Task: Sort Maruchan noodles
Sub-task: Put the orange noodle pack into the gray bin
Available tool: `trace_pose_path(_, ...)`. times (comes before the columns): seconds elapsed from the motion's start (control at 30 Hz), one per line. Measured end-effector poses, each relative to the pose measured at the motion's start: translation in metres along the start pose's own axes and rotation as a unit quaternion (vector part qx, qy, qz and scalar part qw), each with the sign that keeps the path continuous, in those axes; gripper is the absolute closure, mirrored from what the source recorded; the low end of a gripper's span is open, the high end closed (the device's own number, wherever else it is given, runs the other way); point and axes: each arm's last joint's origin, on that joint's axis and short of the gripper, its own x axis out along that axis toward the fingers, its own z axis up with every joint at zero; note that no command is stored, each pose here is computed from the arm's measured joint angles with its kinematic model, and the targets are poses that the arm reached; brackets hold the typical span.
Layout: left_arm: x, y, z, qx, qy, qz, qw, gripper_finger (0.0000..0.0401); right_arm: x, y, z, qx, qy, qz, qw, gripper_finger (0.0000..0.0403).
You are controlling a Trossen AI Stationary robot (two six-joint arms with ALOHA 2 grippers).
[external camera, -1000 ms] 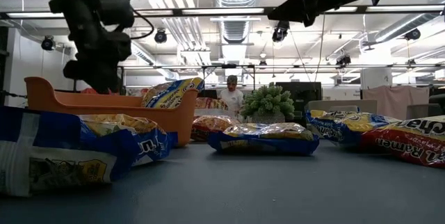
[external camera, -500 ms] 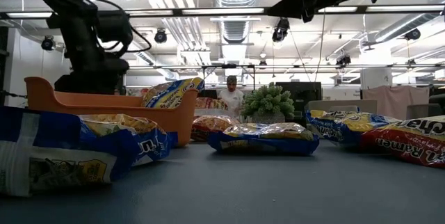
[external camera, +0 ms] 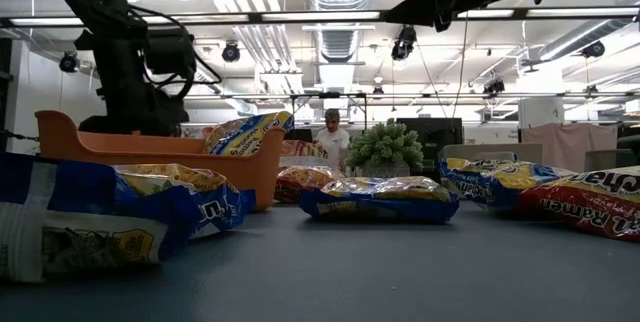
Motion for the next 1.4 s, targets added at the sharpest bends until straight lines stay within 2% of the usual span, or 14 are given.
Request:
trace_pose_path(0.17,-0.009,0.000,0.012,0.019,-0.040,0.065,0.997,0.0230,0.000,0.000,0.000,0.000,0.000,0.000,1.000,0.0394)
trace_pose_path(0.3,-0.027,-0.004,0.027,0.036,-0.061,0.078,0.994,0.0243,0.000,0.000,0.000,0.000,0.000,0.000,1.000,0.0394)
trace_pose_path(0.47,-0.043,-0.011,0.038,0.044,-0.058,0.016,0.997,0.0248,0.000,0.000,0.000,0.000,0.000,0.000,1.000,0.0394)
trace_pose_path(0.6,-0.043,-0.016,0.038,0.089,-0.041,-0.046,0.994,0.0236,0.000,0.000,0.000,-0.001,0.000,0.000,1.000,0.0394)
trace_pose_path(0.67,-0.040,-0.017,0.037,0.112,-0.043,-0.057,0.991,0.0224,0.000,0.000,0.000,-0.001,0.000,0.000,1.000,0.0394)
trace_pose_path(0.87,-0.039,-0.018,0.043,0.210,-0.079,-0.077,0.971,0.0194,0.000,0.000,0.000,-0.001,0.000,0.000,1.000,0.0394)
trace_pose_path(1.03,-0.037,-0.008,0.054,0.253,-0.101,-0.149,0.950,0.0199,0.000,0.000,0.000,0.001,0.000,0.000,1.000,0.0394)
trace_pose_path(1.13,-0.031,0.004,0.058,0.249,-0.114,-0.164,0.948,0.0208,0.000,0.000,0.000,0.003,0.000,0.000,1.000,0.0394)
trace_pose_path(1.27,-0.021,0.020,0.058,0.219,-0.121,-0.152,0.956,0.0213,0.000,0.000,-0.001,0.003,0.004,0.001,1.000,0.0394)
trace_pose_path(1.4,-0.012,0.026,0.056,0.187,-0.135,-0.164,0.959,0.0204,0.000,0.000,-0.001,0.003,0.004,0.002,1.000,0.0394)
